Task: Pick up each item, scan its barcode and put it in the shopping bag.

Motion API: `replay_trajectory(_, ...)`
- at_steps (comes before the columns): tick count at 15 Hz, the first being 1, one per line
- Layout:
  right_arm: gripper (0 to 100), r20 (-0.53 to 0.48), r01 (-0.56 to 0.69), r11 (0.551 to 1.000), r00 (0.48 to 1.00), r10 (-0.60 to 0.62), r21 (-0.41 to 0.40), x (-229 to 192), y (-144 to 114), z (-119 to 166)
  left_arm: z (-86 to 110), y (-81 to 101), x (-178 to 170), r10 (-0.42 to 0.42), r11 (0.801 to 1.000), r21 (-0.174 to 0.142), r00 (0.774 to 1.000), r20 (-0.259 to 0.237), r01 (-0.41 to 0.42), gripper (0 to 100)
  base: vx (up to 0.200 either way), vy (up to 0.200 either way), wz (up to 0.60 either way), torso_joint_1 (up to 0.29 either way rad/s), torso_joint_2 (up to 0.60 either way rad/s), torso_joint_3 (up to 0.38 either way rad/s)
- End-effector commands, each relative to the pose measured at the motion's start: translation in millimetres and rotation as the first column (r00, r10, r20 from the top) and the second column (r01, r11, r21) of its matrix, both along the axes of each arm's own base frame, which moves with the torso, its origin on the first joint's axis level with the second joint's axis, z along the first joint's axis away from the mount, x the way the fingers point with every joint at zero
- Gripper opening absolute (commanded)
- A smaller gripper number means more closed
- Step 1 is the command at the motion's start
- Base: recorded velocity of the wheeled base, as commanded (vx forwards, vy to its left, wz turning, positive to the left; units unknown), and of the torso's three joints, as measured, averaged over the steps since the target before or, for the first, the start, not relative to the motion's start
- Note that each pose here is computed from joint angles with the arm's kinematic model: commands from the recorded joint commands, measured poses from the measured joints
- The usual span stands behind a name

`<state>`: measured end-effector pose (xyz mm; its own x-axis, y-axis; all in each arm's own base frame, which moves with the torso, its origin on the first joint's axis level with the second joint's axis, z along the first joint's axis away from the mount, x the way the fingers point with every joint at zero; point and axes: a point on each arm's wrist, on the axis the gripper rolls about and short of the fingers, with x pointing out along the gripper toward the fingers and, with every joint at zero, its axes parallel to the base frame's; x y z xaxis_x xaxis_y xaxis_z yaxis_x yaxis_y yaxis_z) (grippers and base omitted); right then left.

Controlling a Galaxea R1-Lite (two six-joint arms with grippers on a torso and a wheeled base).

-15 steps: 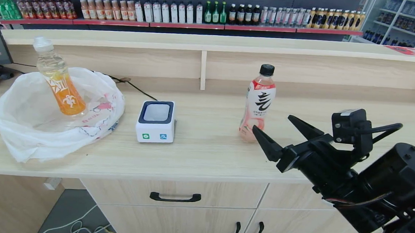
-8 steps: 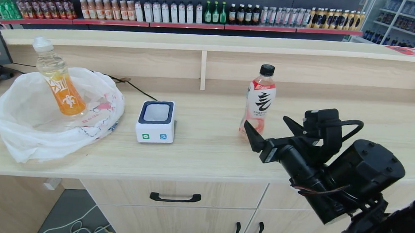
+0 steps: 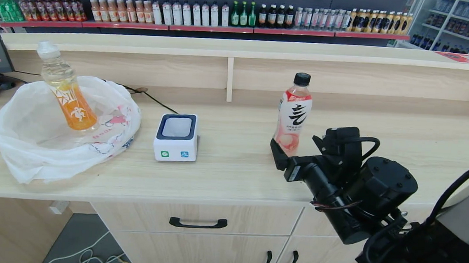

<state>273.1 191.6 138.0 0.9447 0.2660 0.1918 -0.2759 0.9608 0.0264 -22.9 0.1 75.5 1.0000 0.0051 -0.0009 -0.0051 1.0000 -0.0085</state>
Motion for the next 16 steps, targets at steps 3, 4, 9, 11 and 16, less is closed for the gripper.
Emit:
replay_trajectory(3, 100, 0.013, 0.017, 1.000, 1.000, -0.018, 0.010, 16.7, 3.6, -3.4, 0.2, 0.0, -0.1, 0.001, 1.000, -0.001, 1.000, 0.001, -0.001, 100, 0.000, 0.000, 0.00, 0.000, 0.00, 0.000)
replay_trajectory(4, 100, 0.027, 0.023, 1.000, 0.999, -0.024, 0.020, 22.0, 4.7, -1.3, -0.2, 0.0, 0.1, 0.001, 1.000, -0.001, 1.000, -0.001, -0.001, 100, 0.000, 0.000, 0.00, 0.000, 0.00, 0.000)
replay_trajectory(9, 100, 0.061, 0.045, 0.998, 0.997, -0.048, 0.035, 43.1, 3.8, 0.0, 0.2, 0.0, -0.1, 0.001, 1.000, -0.001, 1.000, 0.001, -0.001, 100, 0.000, 0.000, 0.00, 0.000, 0.00, 0.000)
replay_trajectory(11, 100, 0.073, 0.042, 0.998, 0.996, -0.045, 0.043, 45.5, 6.1, 2.0, 0.2, 0.0, -0.1, 0.001, 1.000, -0.001, 1.000, 0.001, -0.001, 100, 0.000, 0.000, 0.00, 0.000, 0.00, 0.000)
replay_trajectory(16, 100, 0.093, 0.041, 0.998, 0.995, -0.046, 0.050, 55.5, 11.9, 1.5, 0.2, 0.0, -0.1, 0.001, 1.000, -0.001, 1.000, 0.001, -0.001, 100, 0.000, 0.000, 0.00, 0.000, 0.00, 0.000)
